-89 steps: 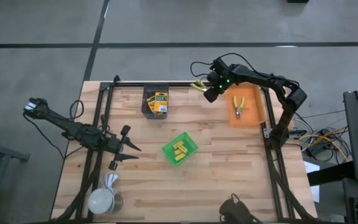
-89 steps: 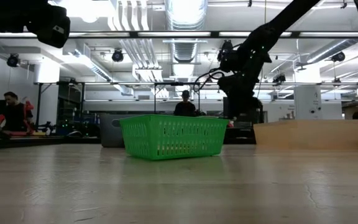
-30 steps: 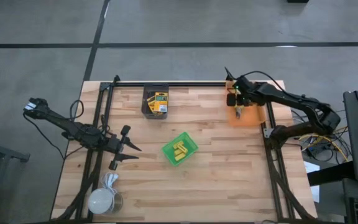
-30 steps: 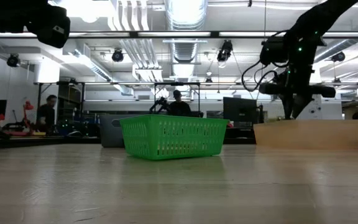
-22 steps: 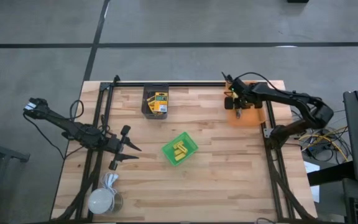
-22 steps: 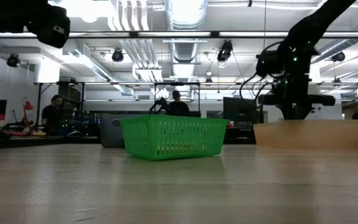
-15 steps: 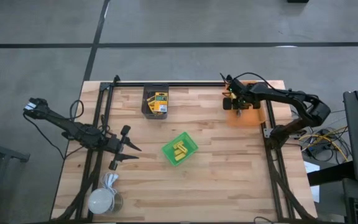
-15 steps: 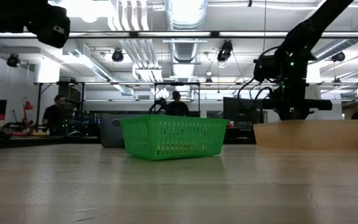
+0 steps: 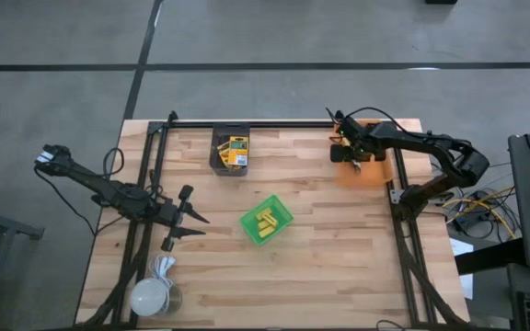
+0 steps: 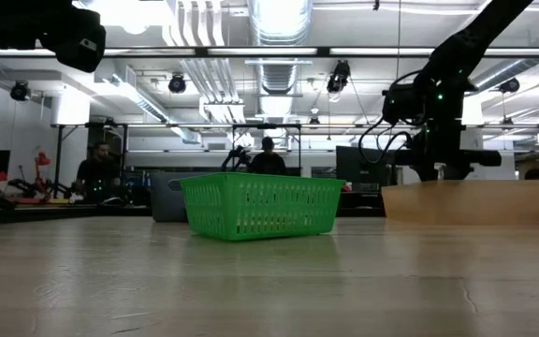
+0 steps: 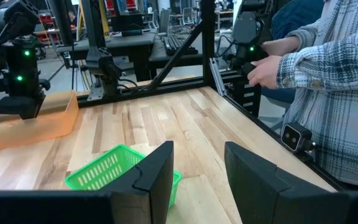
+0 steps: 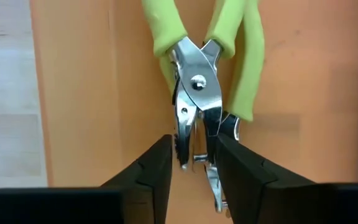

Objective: Pick & Place School Supplies
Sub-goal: Put the green hole puncher into the orange bin

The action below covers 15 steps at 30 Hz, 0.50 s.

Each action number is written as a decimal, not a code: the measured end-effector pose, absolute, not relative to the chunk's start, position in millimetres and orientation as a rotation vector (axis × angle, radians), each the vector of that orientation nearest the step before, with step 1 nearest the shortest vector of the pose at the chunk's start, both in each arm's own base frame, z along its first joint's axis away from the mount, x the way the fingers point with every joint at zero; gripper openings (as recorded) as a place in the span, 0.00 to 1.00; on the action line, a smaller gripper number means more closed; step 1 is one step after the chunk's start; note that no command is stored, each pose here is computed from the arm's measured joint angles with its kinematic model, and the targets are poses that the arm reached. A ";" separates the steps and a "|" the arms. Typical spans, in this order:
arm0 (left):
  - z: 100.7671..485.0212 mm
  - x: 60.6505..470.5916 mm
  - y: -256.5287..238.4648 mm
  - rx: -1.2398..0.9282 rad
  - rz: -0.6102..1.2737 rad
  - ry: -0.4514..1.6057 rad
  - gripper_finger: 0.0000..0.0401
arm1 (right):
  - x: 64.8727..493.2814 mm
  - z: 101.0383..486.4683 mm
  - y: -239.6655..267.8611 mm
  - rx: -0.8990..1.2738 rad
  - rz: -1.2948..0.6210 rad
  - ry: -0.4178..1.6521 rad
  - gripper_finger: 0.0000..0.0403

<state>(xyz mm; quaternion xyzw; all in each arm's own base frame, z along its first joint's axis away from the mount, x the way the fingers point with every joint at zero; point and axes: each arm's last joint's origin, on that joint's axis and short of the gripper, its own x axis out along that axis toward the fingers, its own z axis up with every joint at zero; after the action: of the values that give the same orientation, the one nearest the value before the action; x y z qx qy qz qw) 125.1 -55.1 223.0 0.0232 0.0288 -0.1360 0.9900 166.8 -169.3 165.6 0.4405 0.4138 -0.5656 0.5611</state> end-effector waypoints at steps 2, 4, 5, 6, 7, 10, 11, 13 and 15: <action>223.1 125.1 -55.1 0.046 -0.273 0.058 0.37 | 166.5 165.1 -169.1 1.038 -1.333 0.977 0.30; 223.0 125.1 -55.1 0.047 -0.273 0.058 0.37 | 166.5 165.1 -169.1 1.038 -1.333 0.977 0.31; 223.1 125.1 -55.1 0.046 -0.273 0.058 0.37 | 166.5 165.2 -169.2 1.038 -1.334 0.976 0.32; 223.0 125.1 -55.1 0.047 -0.273 0.058 0.37 | 166.5 165.2 -169.2 1.038 -1.333 0.977 0.32; 223.1 125.1 -55.1 0.046 -0.273 0.058 0.37 | 166.4 165.4 -169.1 1.038 -1.333 0.975 0.33; 223.0 125.1 -55.1 0.046 -0.273 0.058 0.37 | 166.2 166.6 -168.9 1.036 -1.333 0.967 0.34; 223.1 125.1 -55.1 0.046 -0.273 0.058 0.37 | 166.2 166.9 -169.0 1.034 -1.334 0.966 0.34; 223.1 125.1 -55.1 0.046 -0.273 0.058 0.37 | 165.9 167.7 -168.9 1.024 -1.335 0.965 0.35; 223.1 125.1 -55.1 0.046 -0.273 0.057 0.37 | 165.0 169.7 -168.9 1.000 -1.343 0.960 0.36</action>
<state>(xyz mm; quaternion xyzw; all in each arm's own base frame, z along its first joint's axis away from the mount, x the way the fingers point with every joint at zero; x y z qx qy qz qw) 125.1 -55.1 223.1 0.0231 0.0286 -0.1361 0.9900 165.0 -168.9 169.7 0.4257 0.4089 -0.5721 0.5694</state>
